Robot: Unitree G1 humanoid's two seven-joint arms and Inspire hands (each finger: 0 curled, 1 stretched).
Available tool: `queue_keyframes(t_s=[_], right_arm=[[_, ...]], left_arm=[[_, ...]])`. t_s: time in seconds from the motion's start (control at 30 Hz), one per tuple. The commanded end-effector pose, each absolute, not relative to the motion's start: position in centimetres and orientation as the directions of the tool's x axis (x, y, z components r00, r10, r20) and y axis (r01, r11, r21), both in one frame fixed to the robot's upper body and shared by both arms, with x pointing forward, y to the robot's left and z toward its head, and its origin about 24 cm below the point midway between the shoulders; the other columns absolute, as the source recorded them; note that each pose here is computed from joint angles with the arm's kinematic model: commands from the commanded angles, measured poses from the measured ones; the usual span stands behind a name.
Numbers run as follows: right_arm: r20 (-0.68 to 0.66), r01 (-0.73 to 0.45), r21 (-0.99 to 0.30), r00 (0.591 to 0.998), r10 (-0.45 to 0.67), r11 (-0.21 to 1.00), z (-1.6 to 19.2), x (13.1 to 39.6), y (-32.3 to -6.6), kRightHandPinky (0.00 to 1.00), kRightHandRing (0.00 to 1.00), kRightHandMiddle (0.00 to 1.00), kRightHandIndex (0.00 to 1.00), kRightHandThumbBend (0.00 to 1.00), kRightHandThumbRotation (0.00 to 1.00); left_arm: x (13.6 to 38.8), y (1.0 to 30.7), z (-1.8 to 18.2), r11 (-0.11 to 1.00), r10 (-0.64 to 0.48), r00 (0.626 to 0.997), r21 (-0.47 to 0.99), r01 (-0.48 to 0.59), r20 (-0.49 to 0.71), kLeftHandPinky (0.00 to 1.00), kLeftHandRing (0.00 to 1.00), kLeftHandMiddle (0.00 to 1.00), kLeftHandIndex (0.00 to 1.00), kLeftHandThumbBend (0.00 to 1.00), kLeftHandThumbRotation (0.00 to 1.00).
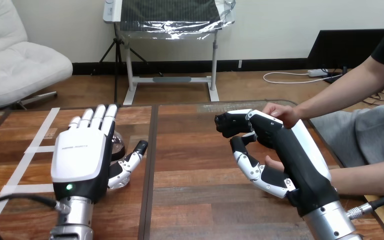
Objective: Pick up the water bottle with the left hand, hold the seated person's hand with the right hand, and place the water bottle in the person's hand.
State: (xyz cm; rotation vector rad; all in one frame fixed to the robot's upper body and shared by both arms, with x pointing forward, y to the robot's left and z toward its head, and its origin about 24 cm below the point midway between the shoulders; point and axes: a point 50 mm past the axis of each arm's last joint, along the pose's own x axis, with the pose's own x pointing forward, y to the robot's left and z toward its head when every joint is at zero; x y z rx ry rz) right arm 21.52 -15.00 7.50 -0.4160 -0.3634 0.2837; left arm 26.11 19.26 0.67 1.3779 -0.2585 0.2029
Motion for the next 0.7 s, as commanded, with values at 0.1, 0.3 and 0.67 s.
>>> queue_keyframes(t_s=[0.1, 0.3, 0.67], right_arm=[[0.364, -0.166, -0.461, 0.861, 0.356, 0.872, 9.53, 22.59, -14.7, 0.56, 0.68, 0.7, 0.69, 0.16, 0.0], [0.362, -0.167, -0.458, 0.862, 0.355, 0.873, 9.54, 22.6, -14.67, 0.56, 0.69, 0.7, 0.69, 0.16, 0.0], [0.371, -0.16, -0.463, 0.858, 0.355, 0.871, 9.57, 22.67, -14.65, 0.57, 0.69, 0.7, 0.7, 0.16, 0.0]], left_arm=[[27.52, 19.38, 2.54, 0.228, 0.03, 0.893, 0.867, -0.444, 0.449, 1.0, 1.0, 1.0, 1.0, 0.53, 1.0], [27.73, 19.39, 2.64, 0.305, 0.068, 0.88, 0.83, -0.467, 0.47, 1.0, 1.0, 1.0, 1.0, 0.56, 1.0], [27.95, 19.2, 3.05, 0.388, 0.124, 0.847, 0.761, -0.52, 0.516, 1.0, 1.0, 1.0, 1.0, 0.61, 0.96]])
